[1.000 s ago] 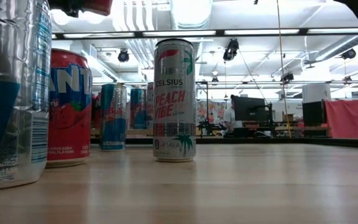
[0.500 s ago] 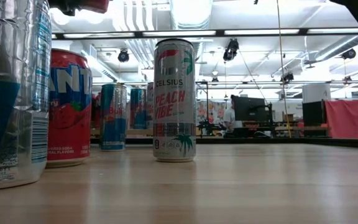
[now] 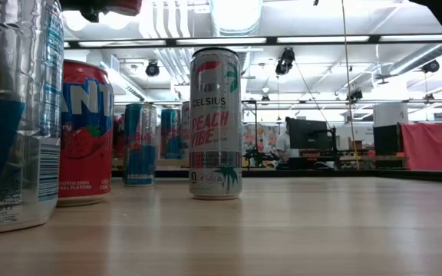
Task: Place canned beverage on shelf
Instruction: Put the red soda can on the shelf aligned with the other red soda can
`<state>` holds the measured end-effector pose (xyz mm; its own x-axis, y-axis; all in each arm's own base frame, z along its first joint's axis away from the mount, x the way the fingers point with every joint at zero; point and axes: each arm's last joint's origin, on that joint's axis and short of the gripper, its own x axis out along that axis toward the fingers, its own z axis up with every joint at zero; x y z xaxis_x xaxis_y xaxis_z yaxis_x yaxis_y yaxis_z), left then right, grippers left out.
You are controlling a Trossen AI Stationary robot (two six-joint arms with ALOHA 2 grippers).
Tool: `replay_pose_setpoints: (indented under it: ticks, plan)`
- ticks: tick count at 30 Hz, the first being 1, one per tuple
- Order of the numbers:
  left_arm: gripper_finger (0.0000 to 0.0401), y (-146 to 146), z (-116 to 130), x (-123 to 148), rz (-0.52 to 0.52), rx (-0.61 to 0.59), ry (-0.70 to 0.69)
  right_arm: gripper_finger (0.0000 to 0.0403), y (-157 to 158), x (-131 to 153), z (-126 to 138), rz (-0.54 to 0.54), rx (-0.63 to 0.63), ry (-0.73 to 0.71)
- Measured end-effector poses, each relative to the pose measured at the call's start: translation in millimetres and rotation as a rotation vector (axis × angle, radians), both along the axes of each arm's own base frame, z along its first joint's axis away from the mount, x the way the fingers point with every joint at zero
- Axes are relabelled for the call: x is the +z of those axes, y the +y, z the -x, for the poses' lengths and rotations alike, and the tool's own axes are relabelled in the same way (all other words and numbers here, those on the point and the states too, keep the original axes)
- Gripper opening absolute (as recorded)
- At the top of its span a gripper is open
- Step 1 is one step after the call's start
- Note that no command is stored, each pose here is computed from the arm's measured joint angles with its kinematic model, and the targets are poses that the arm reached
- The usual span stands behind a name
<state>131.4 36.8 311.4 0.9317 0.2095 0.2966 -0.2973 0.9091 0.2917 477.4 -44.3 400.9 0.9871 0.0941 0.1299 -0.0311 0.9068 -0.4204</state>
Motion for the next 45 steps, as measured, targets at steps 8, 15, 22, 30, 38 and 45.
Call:
replay_pose_setpoints:
  ticks: [8, 15, 22, 30, 38, 45]
  plan:
    - [0.0286, 3.2, -11.2, -1.2, 0.04, -0.017, -0.018, 0.0374, -3.6, -2.4, -0.3, -0.003, -0.051, 0.018]
    - [0.0286, 5.9, -20.0, -4.6, 0.049, -0.015, -0.005, 0.0349, -5.8, -3.7, -0.4, -0.016, -0.091, 0.03]
    - [0.0286, 5.7, -19.7, -4.2, 0.057, -0.019, -0.01, 0.0289, -8.5, -3.6, -0.2, -0.059, -0.098, 0.031]
    - [0.0386, 8.5, -16.2, -2.8, 0.083, 0.103, -0.028, 0.0289, -14.2, -3.5, 0.8, -0.152, -0.201, 0.03]
    - [0.0341, 8.2, 1.2, -2.4, 0.064, 0.278, 0.011, 0.0289, -30.4, 1.5, 5.6, -0.239, -0.35, -0.001]
    - [0.0325, 4.5, 24.2, -1.0, 0.054, 0.391, 0.022, 0.0289, -62.1, -9.7, 10.6, -0.382, -0.406, 0.016]
